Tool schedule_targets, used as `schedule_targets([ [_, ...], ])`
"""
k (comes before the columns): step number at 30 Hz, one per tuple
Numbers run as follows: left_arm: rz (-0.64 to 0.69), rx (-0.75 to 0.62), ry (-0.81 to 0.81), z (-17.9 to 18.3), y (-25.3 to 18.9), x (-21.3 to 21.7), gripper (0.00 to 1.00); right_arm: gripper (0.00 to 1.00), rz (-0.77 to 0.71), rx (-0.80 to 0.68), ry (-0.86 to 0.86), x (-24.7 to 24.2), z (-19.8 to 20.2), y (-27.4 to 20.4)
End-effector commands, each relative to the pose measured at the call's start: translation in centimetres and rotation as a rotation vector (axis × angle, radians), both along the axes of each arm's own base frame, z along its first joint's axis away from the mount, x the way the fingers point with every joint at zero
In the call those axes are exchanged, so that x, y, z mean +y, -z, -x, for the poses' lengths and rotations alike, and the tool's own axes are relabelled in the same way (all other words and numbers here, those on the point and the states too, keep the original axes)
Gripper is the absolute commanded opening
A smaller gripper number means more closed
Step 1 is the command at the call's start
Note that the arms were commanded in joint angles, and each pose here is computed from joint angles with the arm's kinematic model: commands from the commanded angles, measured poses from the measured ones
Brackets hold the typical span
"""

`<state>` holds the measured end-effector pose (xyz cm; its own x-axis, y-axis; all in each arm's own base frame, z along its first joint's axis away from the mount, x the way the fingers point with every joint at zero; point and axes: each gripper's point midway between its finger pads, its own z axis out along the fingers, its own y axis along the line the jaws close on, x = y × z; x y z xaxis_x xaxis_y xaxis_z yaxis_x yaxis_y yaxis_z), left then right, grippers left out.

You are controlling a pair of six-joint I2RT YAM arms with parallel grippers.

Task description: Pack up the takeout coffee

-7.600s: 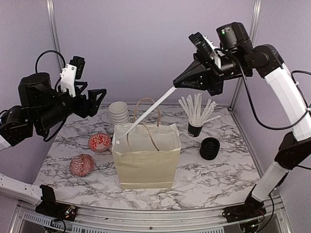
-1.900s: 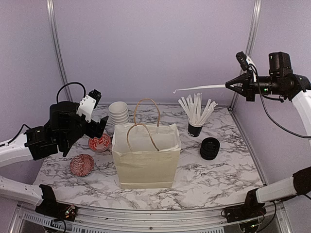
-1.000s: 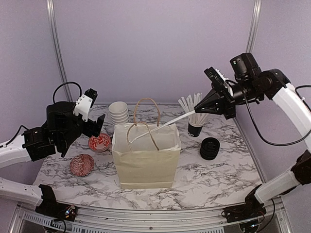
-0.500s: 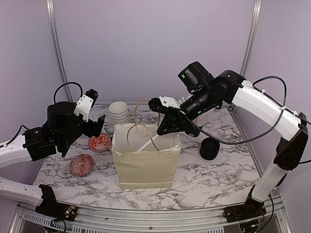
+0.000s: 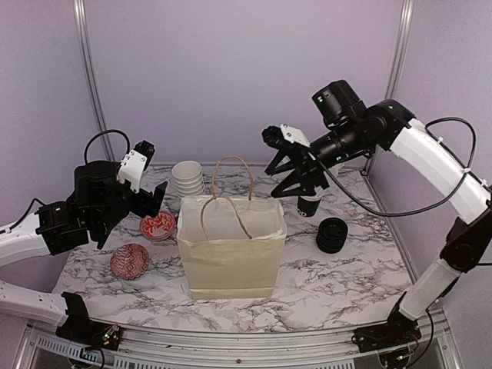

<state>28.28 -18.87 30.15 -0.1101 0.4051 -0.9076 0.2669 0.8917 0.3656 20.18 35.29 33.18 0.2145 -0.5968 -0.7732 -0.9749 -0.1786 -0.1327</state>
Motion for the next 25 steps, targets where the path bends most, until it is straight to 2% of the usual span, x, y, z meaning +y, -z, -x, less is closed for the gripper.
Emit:
schedule_targets([
  [1, 0.05, -0.024, -0.03, 0.2, -1.3, 1.0, 0.95, 0.6, -0.173, -0.092, 0.159, -6.4, -4.3, -6.2],
  [3, 0.063, -0.029, -0.04, 0.2, -1.6, 1.2, 0.96, 0.64, -0.236, -0.149, 0.274, -9.6, -6.3, -7.7],
  [7, 0.098, -0.032, -0.063, 0.0, -2.1, 1.6, 0.96, 0.78, -0.308, -0.196, 0.53, -15.0, -10.3, -6.4],
  [11, 0.122, -0.035, -0.081, -0.2, -2.8, 2.1, 0.97, 0.98, -0.332, -0.162, 0.763, -19.8, -13.9, -4.2],
  [14, 0.154, -0.046, -0.111, -0.3, -4.0, 2.6, 0.99, 0.99, -0.379, -0.118, 0.933, -23.6, -16.1, -3.2],
  [16, 0.214, -0.076, -0.229, -0.6, -5.1, 4.7, 0.99, 0.99, -0.431, -0.121, 1.085, -26.6, -17.5, -3.4],
  [20, 0.266, -0.023, -0.381, -1.7, -4.9, 8.5, 0.99, 0.99, -0.501, -0.23, 1.304, -30.1, -18.0, -4.4],
  [23, 0.263, -0.009, -0.411, -1.6, -5.2, 10.2, 0.99, 0.99, -0.537, -0.278, 1.4, -31.8, -17.5, -5.5],
  [25, 0.285, -0.037, -0.419, -1.2, -5.8, 11.1, 0.99, 0.99, -0.536, -0.289, 1.395, -31.7, -17.0, -5.6],
])
